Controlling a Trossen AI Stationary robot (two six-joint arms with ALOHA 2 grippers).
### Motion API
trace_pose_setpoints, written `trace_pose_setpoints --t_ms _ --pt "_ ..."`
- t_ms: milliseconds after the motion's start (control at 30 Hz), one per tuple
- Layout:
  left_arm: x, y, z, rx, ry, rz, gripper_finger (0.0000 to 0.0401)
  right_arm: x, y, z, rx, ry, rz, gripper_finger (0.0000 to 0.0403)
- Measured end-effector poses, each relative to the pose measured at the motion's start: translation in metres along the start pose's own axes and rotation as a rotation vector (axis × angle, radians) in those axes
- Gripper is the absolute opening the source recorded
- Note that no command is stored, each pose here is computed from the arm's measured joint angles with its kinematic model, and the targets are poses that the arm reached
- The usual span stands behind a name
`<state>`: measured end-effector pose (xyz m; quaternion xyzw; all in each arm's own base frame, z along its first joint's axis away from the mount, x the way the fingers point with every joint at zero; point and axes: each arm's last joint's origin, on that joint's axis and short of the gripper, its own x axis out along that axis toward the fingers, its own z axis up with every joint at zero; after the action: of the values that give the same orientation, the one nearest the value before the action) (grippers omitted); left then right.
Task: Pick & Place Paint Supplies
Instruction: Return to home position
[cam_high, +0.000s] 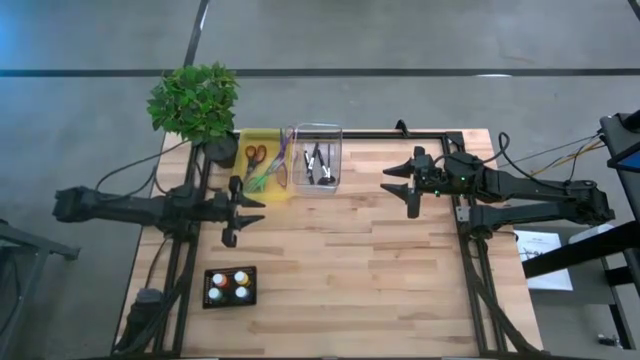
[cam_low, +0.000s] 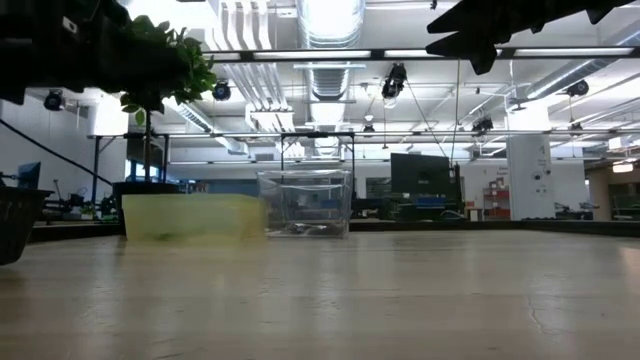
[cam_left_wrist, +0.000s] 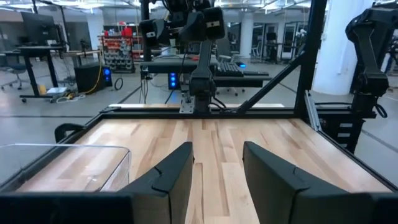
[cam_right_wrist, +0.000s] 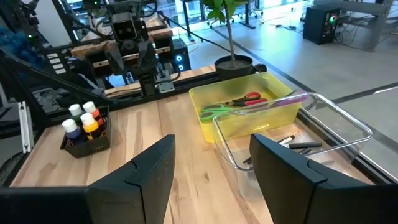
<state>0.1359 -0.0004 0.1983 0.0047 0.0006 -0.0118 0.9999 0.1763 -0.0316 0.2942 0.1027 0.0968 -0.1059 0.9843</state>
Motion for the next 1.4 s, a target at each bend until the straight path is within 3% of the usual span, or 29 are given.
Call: trace_pose_setpoints --t_ms 500,900,1133,1400 --pt "-0.016 -0.001 -0.030 0.003 -0.009 0.001 0.0150 0.000 0.000 -0.001 0.007 0.003 -0.001 0.0206" --pt "-0.017 0.000 -0.040 0.011 0.090 0.006 0.0150 0.001 0.000 -0.002 -0.016 0.002 0.000 0.0206" --pt "-0.017 -0.001 -0.045 -0.062 0.140 0.012 0.0150 0.001 0.003 0.000 -0.077 -0.035 0.105 0.0206" --pt "-0.020 -0.001 -0.057 -0.083 0.269 0.017 0.0150 0.005 0.007 -0.014 -0.261 -0.087 0.196 0.0206"
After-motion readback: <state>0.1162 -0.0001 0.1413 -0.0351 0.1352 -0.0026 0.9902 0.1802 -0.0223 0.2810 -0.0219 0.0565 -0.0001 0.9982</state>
